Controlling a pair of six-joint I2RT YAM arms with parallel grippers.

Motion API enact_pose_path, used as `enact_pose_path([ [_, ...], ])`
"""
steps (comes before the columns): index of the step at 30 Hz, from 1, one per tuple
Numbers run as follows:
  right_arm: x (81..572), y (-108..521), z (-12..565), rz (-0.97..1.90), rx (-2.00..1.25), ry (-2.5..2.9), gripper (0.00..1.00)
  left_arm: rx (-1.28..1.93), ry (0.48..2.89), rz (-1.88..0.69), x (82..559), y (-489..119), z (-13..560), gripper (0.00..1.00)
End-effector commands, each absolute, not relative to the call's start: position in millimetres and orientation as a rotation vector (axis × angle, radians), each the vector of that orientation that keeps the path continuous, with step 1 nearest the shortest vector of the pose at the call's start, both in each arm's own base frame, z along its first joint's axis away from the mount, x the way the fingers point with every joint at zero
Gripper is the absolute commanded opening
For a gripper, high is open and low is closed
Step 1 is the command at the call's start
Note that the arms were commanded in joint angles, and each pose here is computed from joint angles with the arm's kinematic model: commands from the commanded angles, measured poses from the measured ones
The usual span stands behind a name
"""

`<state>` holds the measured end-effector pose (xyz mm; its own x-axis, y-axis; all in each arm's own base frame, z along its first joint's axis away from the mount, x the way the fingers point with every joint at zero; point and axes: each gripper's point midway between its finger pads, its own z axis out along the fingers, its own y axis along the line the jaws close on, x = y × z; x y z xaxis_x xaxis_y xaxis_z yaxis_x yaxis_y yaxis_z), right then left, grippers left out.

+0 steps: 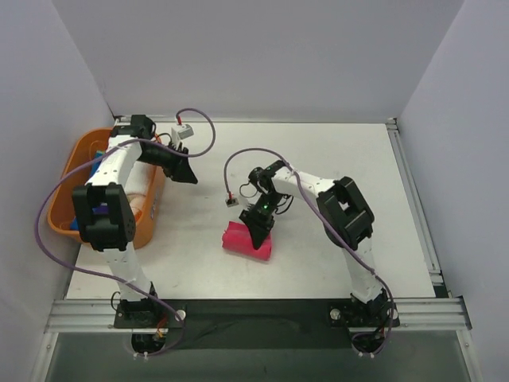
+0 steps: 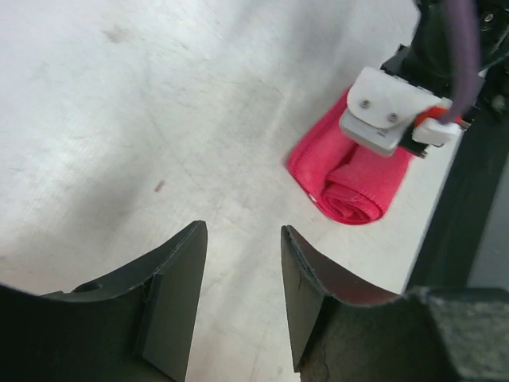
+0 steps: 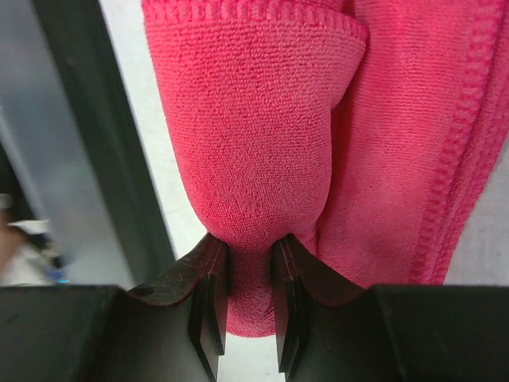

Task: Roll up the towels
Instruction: Roll the towel

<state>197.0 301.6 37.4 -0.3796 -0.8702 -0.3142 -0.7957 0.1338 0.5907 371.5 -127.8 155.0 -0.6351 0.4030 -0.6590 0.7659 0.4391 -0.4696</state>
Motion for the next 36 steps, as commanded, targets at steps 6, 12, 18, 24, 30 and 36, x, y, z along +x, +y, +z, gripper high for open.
enact_pose_path([
  [6,177.7,277.3,21.1,-1.086,1.146,-2.149,0.00,1.046,1.906,-0.841,343.3,-134.2,208.2,0.57],
  [12,189.3,280.6,10.8,-1.113,1.041,-2.132,0.00,1.481,1.715,-0.651,269.9,-183.8,173.1,0.62],
  [18,194.3,281.4,0.6,-1.067,1.005,-2.135,0.00,1.785,1.551,-0.483,229.7,-213.8,133.5,0.66],
  [24,200.6,282.9,-6.3,-1.042,0.978,-2.151,0.00,1.984,1.376,-0.407,207.5,-246.0,108.8,0.68],
  [30,204.9,282.8,-8.2,-1.023,0.997,-2.166,0.00,2.044,1.324,-0.367,205.9,-262.9,92.7,0.69],
  [36,209.1,284.0,-10.2,-1.009,1.002,-2.177,0.00,2.086,1.272,-0.311,209.8,-270.0,77.3,0.69],
])
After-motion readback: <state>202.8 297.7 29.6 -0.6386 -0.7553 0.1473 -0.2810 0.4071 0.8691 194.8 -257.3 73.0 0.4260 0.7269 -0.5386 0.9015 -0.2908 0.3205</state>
